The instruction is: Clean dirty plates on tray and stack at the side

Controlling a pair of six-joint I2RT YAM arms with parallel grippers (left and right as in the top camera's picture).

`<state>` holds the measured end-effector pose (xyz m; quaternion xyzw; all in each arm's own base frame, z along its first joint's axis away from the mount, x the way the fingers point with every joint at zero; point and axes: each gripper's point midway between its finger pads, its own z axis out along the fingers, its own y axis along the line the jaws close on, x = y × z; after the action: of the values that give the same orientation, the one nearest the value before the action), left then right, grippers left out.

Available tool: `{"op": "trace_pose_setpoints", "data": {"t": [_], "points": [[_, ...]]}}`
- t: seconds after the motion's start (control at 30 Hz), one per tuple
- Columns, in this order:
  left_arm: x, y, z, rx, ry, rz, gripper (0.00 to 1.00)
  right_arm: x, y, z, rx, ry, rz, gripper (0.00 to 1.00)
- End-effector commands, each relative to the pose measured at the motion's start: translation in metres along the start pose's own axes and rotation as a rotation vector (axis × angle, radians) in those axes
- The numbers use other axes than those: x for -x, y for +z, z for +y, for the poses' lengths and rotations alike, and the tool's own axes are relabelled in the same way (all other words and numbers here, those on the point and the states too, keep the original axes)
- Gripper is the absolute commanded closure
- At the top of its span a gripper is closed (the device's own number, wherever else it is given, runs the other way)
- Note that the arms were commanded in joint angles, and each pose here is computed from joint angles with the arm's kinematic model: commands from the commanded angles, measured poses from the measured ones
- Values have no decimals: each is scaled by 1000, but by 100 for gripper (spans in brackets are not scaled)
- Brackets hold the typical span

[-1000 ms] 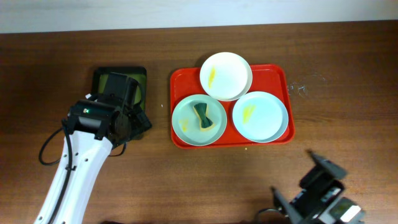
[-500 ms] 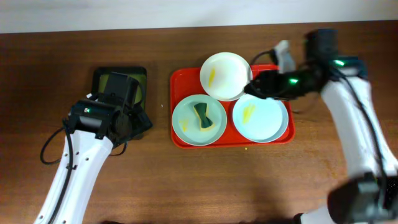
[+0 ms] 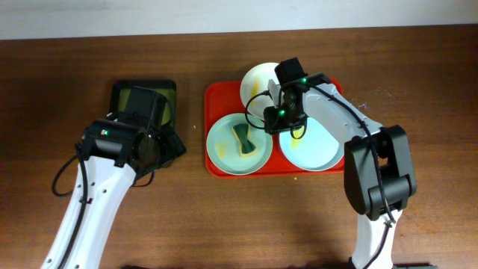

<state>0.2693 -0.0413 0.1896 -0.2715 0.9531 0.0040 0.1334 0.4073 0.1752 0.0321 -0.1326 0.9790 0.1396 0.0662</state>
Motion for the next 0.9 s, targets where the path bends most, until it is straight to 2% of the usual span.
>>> {"op": "trace_pose_setpoints", "data": {"t": [0.0, 0.13, 0.23, 0.3, 0.37, 0.4, 0.43, 0.47, 0.53, 0.63, 0.73, 0.83, 0.87], "points": [[1, -1, -3, -19, 4, 1, 1, 7, 0, 8, 36, -66, -22, 55], [3, -1, -5, -26, 3, -6, 0, 8, 0, 8, 30, -73, -26, 54], [3, -1, -5, -29, 2, -9, 5, 6, 2, 7, 26, -94, -20, 55], [4, -1, -6, -30, 2, -10, 5, -3, 14, 3, 26, -83, 14, 67], [5, -1, -8, -40, 1, -14, 6, -11, 25, -1, 24, -75, 46, 70], [6, 1, -12, -57, -1, -17, 16, -12, 25, -1, 24, -73, 47, 75], [6, 5, -17, -83, -1, -14, 30, -11, 25, -1, 24, -73, 46, 85], [5, 9, -23, -109, -2, -7, 37, -11, 25, -1, 24, -74, 45, 89], [2, 19, -35, -169, 3, 8, 36, -12, 25, -1, 24, -73, 49, 86], [-1, 33, -62, -286, 129, 4, 31, -16, 26, -2, 24, -68, 67, 86], [-5, 43, -90, -351, 176, -13, 36, -18, 28, -2, 24, -66, 74, 87], [-8, 63, -134, -418, 233, -30, 47, -18, 28, -2, 25, -67, 74, 96], [-7, 76, -145, -420, 241, -34, 48, -18, 28, -2, 24, -66, 75, 96]]}}
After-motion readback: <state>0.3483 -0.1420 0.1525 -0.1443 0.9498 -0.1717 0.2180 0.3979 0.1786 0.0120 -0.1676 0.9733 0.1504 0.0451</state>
